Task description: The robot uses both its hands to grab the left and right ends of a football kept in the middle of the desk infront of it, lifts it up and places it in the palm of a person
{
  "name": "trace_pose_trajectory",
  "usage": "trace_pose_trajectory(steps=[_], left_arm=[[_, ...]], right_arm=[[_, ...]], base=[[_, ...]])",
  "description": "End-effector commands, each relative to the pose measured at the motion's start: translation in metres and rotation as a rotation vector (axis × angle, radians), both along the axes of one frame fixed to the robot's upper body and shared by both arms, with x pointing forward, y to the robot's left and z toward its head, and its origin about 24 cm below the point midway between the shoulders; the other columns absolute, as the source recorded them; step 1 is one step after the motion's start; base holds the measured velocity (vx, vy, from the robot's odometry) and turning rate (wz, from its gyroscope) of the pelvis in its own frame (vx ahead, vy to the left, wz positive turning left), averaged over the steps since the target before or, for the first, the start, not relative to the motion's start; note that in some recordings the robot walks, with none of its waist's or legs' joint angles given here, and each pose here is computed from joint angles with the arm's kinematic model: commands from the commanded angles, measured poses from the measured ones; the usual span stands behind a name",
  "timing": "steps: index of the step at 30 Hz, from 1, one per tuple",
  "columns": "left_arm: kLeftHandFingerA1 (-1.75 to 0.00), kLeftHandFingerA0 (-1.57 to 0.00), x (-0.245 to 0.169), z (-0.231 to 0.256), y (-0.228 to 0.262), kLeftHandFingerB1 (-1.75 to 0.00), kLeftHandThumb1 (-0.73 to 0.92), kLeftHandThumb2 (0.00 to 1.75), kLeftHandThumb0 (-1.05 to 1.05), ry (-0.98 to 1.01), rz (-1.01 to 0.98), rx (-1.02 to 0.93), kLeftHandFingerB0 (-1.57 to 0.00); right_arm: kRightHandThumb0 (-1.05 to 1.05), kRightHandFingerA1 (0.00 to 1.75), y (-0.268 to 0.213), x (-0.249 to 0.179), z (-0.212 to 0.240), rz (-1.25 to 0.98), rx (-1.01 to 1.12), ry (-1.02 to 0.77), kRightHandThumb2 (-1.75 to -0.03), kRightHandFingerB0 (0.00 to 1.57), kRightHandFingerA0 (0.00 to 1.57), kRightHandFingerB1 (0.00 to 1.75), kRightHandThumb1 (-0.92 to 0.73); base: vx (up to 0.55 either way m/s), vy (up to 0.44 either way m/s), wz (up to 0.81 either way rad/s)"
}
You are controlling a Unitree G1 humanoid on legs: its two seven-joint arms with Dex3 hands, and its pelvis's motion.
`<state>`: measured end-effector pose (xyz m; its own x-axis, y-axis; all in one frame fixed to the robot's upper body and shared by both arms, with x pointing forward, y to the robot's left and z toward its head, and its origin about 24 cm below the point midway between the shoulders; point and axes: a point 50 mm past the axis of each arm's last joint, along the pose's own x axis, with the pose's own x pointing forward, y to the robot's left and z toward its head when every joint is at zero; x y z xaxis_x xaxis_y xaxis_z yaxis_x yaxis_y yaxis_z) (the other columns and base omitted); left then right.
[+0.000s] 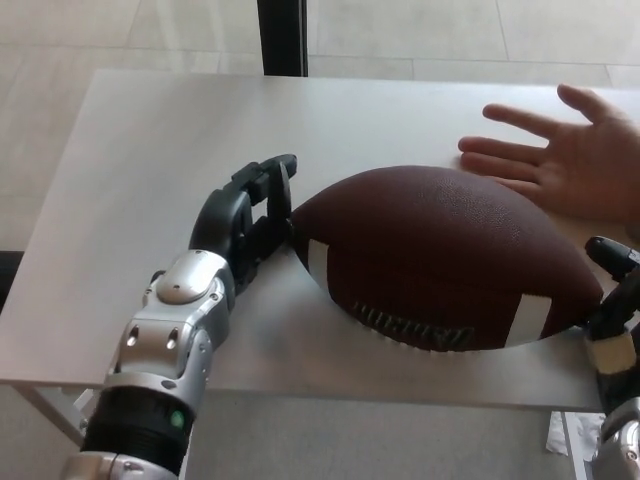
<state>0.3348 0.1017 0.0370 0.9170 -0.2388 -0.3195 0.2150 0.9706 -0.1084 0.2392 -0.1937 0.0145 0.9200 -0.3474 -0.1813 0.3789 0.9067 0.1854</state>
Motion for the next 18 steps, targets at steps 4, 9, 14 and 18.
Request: trace_pose_trajectory(steps=[4,9,14,18], left_arm=[[-0.62,-0.32,-0.007,-0.005,-0.042,-0.44,0.85,1.26,-0.95,0.104,-0.005,-0.078,-0.14],[-0.59,-0.28,-0.023,-0.011,-0.071,-0.31,0.92,0.96,-1.04,0.143,-0.026,-0.185,-0.11],[-0.64,-0.32,-0.034,-0.017,-0.073,-0.32,0.87,1.3,-0.98,0.183,0.013,-0.191,-0.09],[-0.89,-0.44,-0.034,-0.019,-0.072,-0.35,0.92,0.91,-1.05,0.195,0.023,-0.179,-0.18]], right_arm=[[-1.05,1.37,0.001,0.002,-0.011,-0.029,0.02,0.08,-0.89,0.24,0.34,1.11,-0.88],[-1.05,1.39,-0.001,0.009,-0.006,-0.022,-0.009,0.072,-0.89,0.27,0.33,1.1,-0.87],[-1.05,1.38,-0.005,0.012,-0.001,0.005,-0.046,0.072,-0.88,0.27,0.33,1.09,-0.87],[-1.05,1.19,-0.009,0.013,0.0,0.058,-0.078,0.082,-0.86,0.17,0.56,1.04,-0.86]], base=[[0.0,0.0,0.0],[0.0,0.0,0.0],[0.0,0.0,0.0],[0.0,0.0,0.0]])
